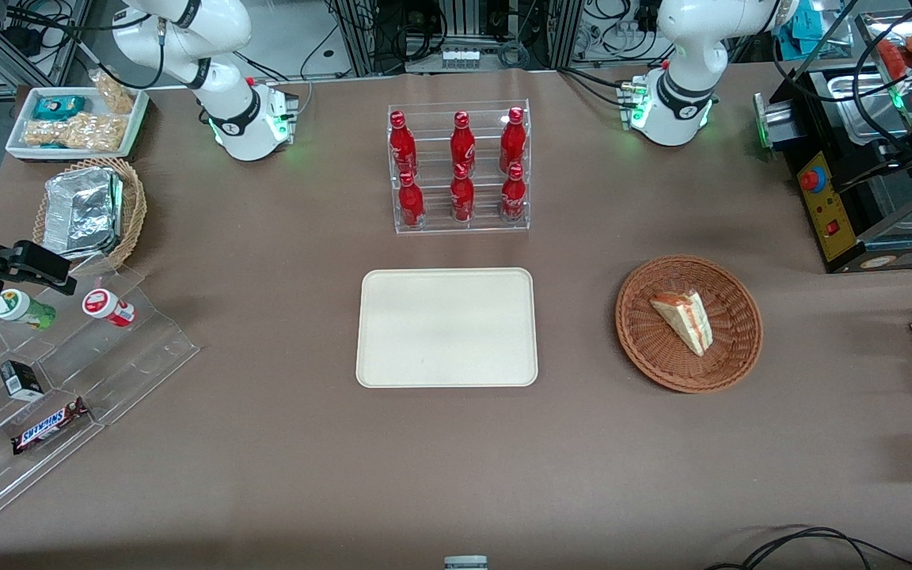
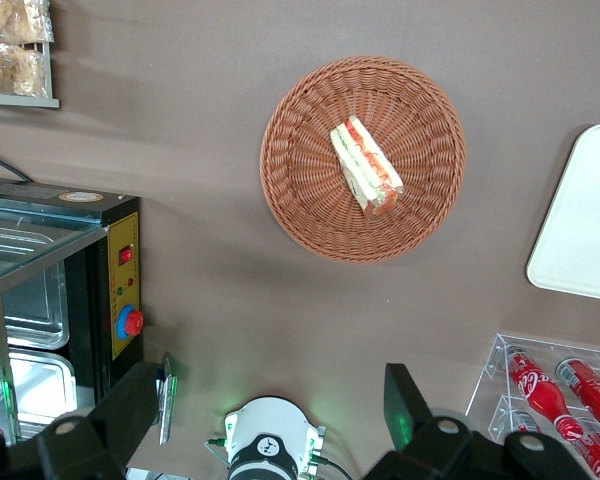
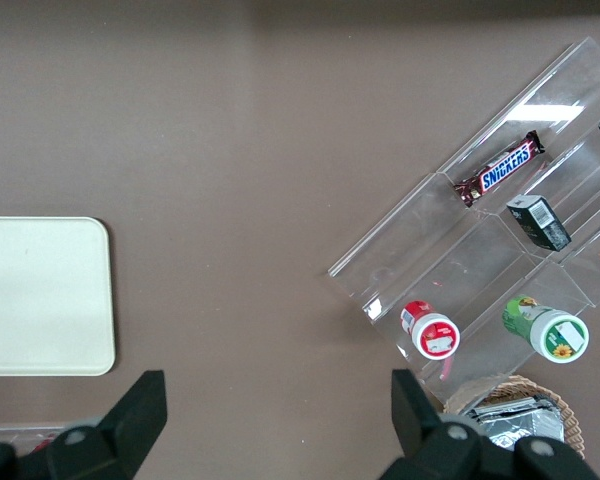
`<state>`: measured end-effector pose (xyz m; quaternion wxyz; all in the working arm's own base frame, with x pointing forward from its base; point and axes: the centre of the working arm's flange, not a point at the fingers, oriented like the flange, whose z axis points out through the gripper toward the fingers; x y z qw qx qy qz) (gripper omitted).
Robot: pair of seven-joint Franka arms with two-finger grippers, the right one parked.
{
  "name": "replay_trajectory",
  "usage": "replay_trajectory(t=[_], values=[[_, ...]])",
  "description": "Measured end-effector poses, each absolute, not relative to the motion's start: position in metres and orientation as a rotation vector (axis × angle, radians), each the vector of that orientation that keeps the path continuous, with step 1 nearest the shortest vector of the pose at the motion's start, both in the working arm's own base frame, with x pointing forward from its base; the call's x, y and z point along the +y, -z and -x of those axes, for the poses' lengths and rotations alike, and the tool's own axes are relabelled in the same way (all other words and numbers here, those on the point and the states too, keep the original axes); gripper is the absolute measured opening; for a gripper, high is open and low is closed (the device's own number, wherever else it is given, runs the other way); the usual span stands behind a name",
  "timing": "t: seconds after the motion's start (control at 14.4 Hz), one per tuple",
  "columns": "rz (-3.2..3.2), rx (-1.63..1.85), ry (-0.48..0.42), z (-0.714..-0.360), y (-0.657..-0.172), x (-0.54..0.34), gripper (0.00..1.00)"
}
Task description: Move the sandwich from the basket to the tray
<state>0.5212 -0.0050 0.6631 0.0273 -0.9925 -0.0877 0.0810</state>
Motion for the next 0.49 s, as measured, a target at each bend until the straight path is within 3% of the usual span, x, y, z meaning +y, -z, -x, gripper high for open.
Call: replay_trajectory(t=[0.49], values=[[3.063, -0.268, -0.264, -0.5229, -0.6592, -0.0054, 1.00]])
